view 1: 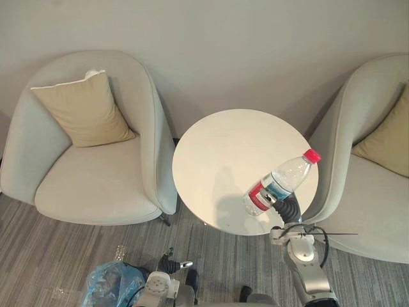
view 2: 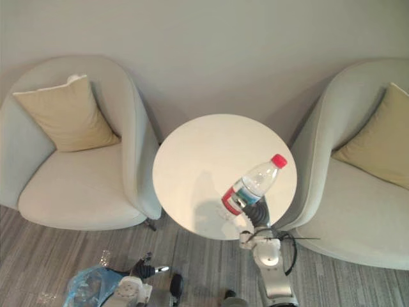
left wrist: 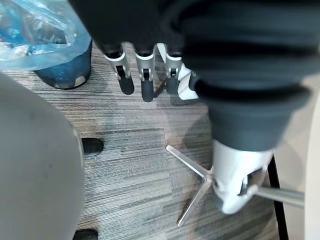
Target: Gather rubbish on tea table into small bin, then transfer packed bag to large trash can.
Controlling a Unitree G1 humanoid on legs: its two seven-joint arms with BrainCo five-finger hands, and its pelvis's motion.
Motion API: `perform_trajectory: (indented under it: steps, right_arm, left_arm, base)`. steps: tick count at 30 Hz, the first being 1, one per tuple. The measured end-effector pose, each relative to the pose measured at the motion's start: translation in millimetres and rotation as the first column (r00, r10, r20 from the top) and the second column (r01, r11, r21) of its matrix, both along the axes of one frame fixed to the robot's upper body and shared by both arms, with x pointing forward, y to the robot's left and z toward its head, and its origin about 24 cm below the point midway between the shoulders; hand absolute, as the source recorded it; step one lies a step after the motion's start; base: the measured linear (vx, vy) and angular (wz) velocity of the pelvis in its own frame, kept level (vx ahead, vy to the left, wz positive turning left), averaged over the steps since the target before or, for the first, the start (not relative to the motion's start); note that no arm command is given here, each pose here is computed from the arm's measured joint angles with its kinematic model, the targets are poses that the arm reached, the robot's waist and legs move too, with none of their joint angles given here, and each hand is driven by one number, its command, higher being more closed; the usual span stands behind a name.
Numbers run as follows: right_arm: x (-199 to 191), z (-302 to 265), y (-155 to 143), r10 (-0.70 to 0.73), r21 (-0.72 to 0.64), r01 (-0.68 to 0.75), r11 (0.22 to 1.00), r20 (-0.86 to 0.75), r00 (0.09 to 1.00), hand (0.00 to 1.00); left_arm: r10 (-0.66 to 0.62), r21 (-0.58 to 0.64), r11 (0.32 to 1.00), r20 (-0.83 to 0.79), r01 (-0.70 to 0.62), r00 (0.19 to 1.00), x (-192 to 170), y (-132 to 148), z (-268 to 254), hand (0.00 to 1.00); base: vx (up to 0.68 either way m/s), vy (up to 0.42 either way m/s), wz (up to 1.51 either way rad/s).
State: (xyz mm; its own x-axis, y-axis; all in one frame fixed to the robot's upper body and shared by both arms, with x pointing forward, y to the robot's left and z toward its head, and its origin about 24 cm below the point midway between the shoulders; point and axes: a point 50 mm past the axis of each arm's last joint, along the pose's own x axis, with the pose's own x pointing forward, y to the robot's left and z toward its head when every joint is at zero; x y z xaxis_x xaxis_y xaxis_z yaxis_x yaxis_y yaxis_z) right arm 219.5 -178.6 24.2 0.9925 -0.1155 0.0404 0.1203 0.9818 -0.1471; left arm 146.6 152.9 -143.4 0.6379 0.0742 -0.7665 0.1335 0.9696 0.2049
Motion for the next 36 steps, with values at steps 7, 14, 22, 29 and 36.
perform_trajectory:
  steps: [7,14,22,29,36]
  right_arm:
    - [-15.4,3.1,11.4,0.051,-0.065,-0.050,0.997,0.016,0.999,1.00]
    - [-19.2,-0.3,21.4,0.096,-0.122,-0.095,0.988,0.002,0.995,1.00]
    - [22.1,24.9,24.8,0.132,-0.208,-0.106,0.972,0.112,0.985,1.00]
    - [28.4,25.4,-1.6,0.005,-0.219,0.020,0.976,0.116,0.993,1.00]
    - [20.9,-6.3,30.8,0.049,-0.144,-0.052,0.988,-0.023,0.999,1.00]
  left_arm:
    - [-0.014,0.006,1.000,-0.007,0.014,1.000,-1.6,-0.5,-0.9,0.00]
    - [-0.055,0.011,0.998,-0.011,0.055,0.998,-2.0,-4.9,-1.5,0.00]
    - [-0.066,-0.003,0.998,0.032,0.066,0.997,6.6,-11.1,3.3,0.00]
    - [-0.197,-0.012,0.980,0.036,0.197,0.980,2.2,-39.7,3.6,0.00]
    - [-0.112,0.053,0.992,-0.007,0.112,0.994,-9.4,-3.2,-1.3,0.00]
  base:
    - [-0.05,0.023,-0.09]
    - [-0.04,-0.007,0.30]
    - [-0.21,-0.034,0.71]
    - [-0.16,0.176,1.41]
    - [-0.11,0.225,0.38]
